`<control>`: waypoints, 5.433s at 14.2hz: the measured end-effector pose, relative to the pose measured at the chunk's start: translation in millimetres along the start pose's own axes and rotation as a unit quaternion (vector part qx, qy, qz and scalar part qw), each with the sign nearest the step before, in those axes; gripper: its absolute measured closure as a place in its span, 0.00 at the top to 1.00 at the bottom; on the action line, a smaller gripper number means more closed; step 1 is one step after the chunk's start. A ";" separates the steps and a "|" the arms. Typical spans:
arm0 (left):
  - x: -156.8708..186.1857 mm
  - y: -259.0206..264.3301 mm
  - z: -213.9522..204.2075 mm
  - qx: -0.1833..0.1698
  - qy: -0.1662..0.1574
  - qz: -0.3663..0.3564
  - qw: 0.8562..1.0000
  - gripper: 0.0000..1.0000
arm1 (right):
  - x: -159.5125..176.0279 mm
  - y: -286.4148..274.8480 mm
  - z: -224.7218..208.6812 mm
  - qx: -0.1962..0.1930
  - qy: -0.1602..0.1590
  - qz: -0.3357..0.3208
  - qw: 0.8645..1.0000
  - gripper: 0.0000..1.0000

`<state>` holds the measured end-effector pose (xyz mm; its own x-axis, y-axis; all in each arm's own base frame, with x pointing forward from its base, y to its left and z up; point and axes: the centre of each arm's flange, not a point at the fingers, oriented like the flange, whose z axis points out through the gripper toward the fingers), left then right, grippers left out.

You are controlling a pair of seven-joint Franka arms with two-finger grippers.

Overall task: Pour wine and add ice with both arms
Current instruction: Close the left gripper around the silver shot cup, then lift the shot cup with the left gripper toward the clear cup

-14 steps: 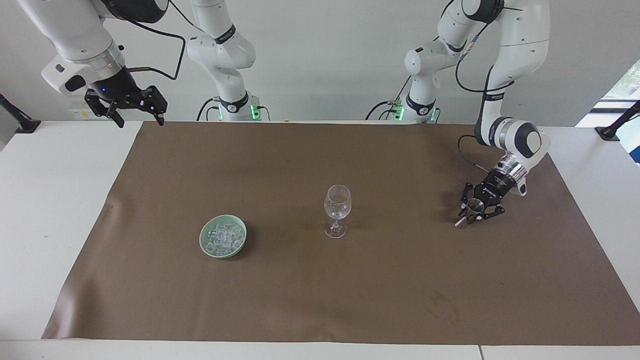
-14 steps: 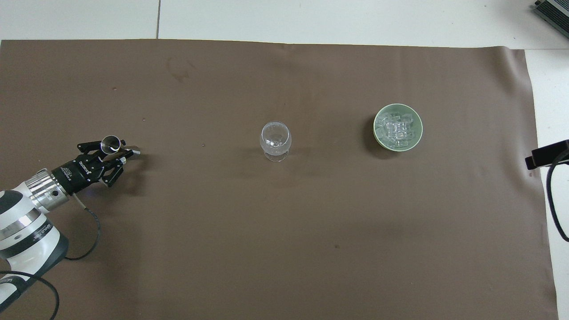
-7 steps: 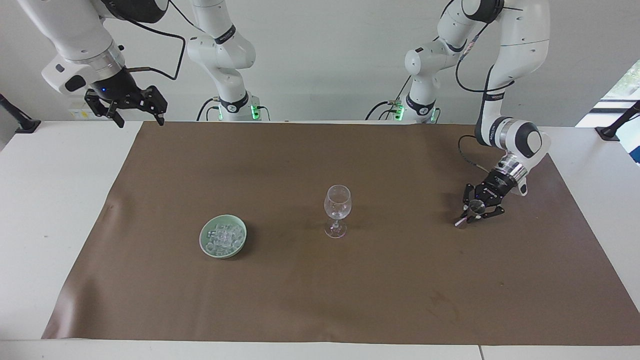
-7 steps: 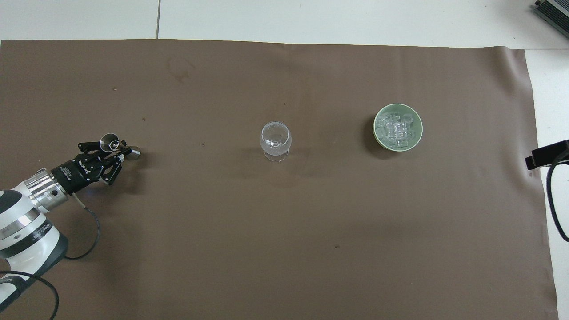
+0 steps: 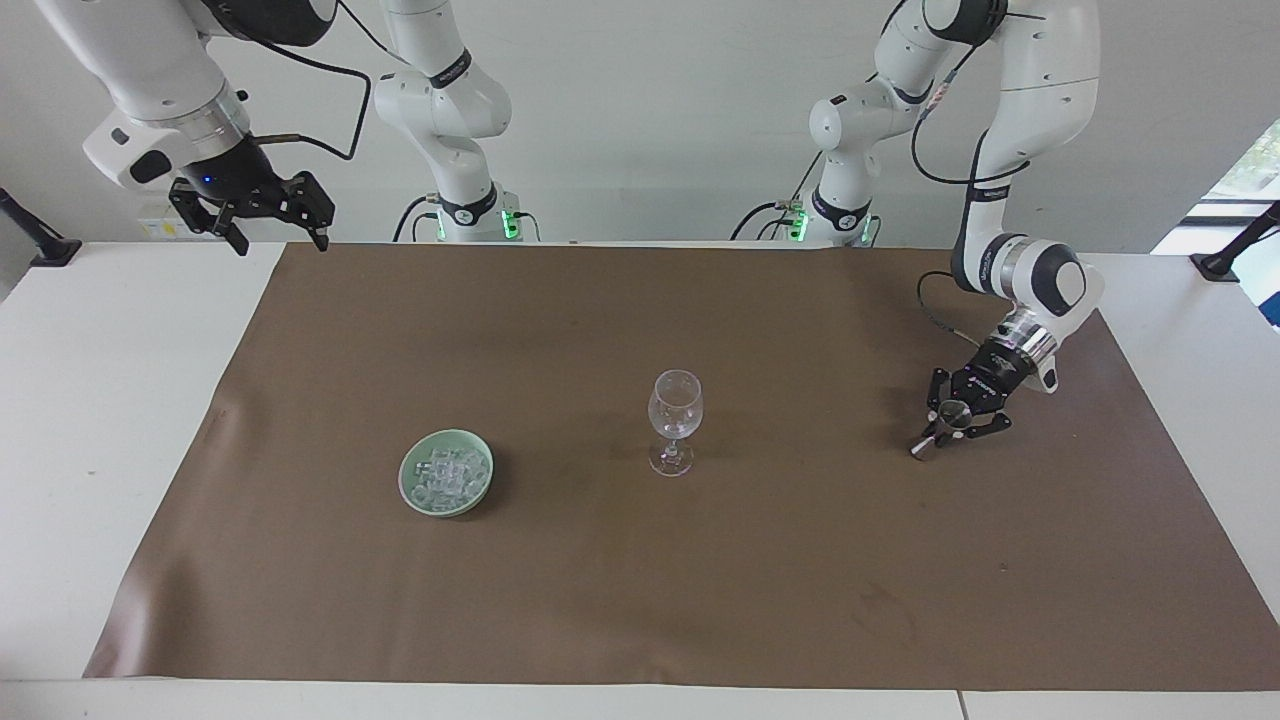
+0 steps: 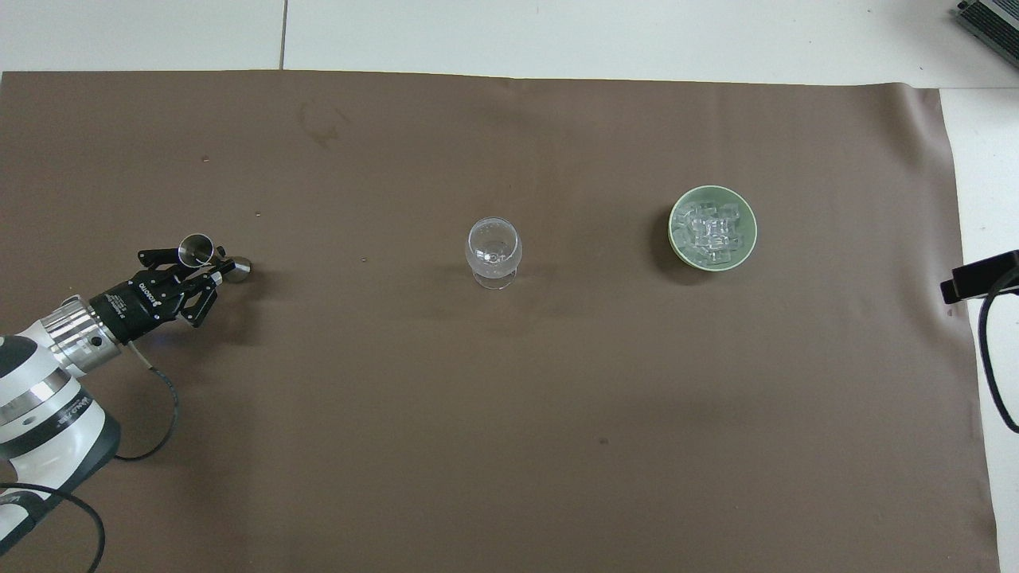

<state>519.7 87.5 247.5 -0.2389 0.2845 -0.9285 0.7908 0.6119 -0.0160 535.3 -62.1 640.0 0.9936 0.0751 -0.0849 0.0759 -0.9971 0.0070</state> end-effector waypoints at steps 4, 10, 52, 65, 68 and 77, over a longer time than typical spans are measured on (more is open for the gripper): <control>-8.6 -0.4 3.1 0.007 -0.011 0.005 1.000 0.22 | 0.0 0.0 0.0 0.000 0.000 0.000 1.000 1.00; -74.0 -19.7 38.8 0.038 -0.017 0.004 0.999 0.22 | 0.0 0.0 0.0 0.000 0.000 0.000 1.000 1.00; -258.7 -181.8 144.5 0.100 0.113 0.069 0.986 0.22 | 0.0 0.0 0.0 0.000 0.000 0.000 1.000 1.00; -276.4 -185.4 181.0 0.113 0.172 0.108 0.973 0.22 | 0.0 0.0 0.0 0.000 0.000 0.000 1.000 1.00; -281.9 -191.2 188.7 0.117 0.182 0.118 0.969 0.22 | 0.0 0.0 0.0 0.000 0.000 0.000 1.000 1.00; -283.3 -204.2 197.2 0.129 0.194 0.144 0.962 0.22 | 0.0 0.0 0.0 0.000 0.000 0.000 1.000 1.00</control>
<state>537.1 -263.6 440.6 -0.1410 0.6999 -0.7002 0.9574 0.2764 0.0835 535.3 -62.1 640.0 0.9936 0.0751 -0.0849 0.0759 -0.9971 0.0070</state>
